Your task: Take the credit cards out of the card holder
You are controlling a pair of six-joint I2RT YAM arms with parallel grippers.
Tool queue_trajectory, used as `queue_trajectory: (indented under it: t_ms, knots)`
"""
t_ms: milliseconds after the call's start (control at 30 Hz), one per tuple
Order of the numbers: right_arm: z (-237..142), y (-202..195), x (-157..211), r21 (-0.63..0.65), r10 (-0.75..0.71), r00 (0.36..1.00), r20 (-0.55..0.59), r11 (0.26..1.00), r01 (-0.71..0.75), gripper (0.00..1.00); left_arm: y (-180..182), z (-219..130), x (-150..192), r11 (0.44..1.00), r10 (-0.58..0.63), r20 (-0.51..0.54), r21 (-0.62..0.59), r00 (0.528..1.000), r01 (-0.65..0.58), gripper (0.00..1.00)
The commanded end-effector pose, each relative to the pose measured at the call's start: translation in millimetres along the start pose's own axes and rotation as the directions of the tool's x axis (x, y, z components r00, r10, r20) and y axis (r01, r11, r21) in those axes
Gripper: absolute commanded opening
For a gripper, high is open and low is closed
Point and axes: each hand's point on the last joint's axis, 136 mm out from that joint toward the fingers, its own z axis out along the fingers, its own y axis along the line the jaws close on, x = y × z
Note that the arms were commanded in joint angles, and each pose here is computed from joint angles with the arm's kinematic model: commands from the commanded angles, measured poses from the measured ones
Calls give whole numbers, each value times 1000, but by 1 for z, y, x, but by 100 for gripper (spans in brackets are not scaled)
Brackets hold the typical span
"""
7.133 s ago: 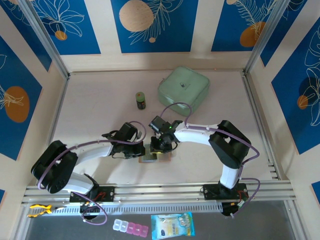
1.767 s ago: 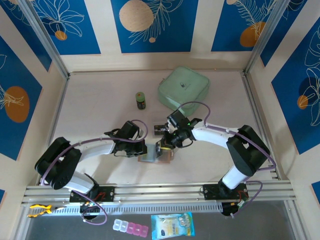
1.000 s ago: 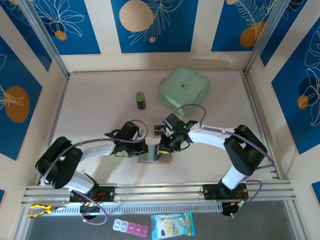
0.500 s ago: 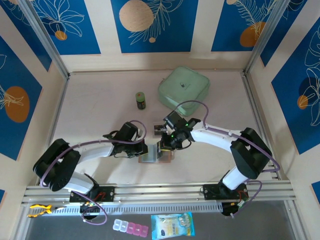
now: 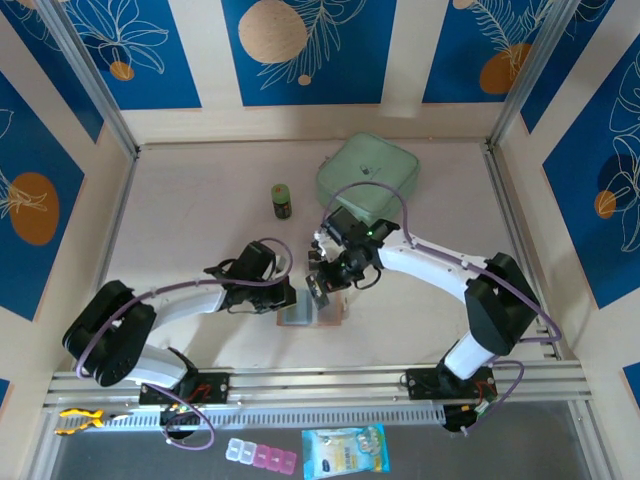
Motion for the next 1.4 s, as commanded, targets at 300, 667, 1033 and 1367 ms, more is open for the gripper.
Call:
queue_trajectory:
  t_ms: [300, 667, 1033, 1367]
  knots:
    - [-24, -9, 17, -53, -546, 818, -184, 836, 546, 0, 0, -21, -4, 999, 31, 41, -30, 999, -30, 5]
    - [-40, -33, -17, 8, -660, 719, -218, 736, 677, 0, 3, -27, -1, 999, 29, 52, -36, 998, -27, 5]
    - [-53, -54, -62, 56, -683, 707, -185, 711, 701, 0, 2, -24, -4, 998, 32, 36, -47, 999, -31, 5]
    - [-41, -62, -85, 37, -730, 655, -195, 662, 749, 0, -1, -31, -6, 998, 34, 49, -48, 998, -32, 4]
